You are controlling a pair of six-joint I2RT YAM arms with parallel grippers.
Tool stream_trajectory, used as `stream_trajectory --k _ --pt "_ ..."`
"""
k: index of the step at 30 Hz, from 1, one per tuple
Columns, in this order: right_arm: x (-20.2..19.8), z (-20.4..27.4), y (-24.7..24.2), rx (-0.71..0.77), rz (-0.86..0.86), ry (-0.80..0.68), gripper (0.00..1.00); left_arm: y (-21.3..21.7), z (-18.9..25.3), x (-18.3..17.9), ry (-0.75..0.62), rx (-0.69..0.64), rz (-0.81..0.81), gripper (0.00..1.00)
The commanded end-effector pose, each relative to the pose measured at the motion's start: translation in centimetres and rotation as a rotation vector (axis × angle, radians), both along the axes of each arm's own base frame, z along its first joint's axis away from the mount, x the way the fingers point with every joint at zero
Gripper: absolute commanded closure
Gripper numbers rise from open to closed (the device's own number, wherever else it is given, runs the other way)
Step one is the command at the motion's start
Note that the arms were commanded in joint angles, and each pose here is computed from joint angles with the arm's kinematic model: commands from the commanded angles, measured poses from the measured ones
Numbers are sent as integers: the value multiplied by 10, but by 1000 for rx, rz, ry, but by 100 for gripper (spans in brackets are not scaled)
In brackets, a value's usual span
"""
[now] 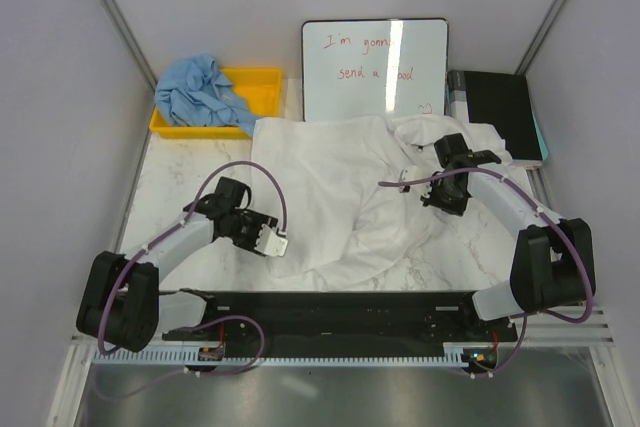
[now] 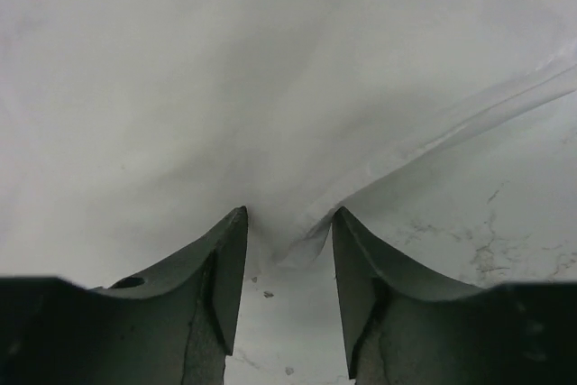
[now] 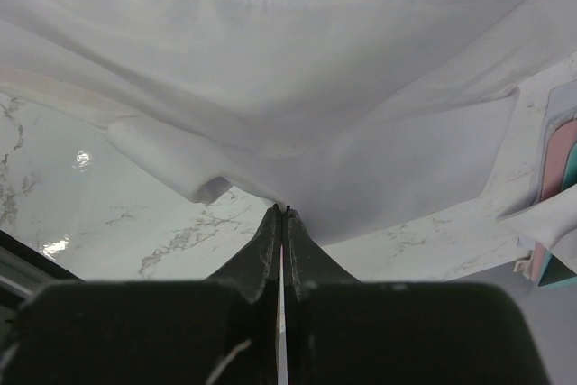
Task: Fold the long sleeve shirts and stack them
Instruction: Flatten the shirt out
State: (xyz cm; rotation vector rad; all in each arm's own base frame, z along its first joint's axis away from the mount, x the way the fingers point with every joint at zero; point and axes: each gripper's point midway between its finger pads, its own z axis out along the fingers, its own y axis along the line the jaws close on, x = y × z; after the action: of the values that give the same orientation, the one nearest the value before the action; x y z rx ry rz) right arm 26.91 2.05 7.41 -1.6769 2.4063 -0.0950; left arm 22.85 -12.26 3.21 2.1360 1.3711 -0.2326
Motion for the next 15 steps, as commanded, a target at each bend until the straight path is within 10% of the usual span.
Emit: stream_trajectory --k 1,5,10,13,15 --pt "6 9 -10 -23 8 -18 100 2 5 32 -163 78 -148 60" --pt "4 9 -20 -34 22 -19 100 35 13 64 -166 93 -30 94" --pt "0 5 -25 -28 15 -6 100 68 29 113 -150 95 185 97" --pt "0 7 -21 -5 9 -4 100 59 45 99 -179 44 160 35" --pt "-1 11 -19 7 5 -6 100 34 79 84 -218 -62 139 21"
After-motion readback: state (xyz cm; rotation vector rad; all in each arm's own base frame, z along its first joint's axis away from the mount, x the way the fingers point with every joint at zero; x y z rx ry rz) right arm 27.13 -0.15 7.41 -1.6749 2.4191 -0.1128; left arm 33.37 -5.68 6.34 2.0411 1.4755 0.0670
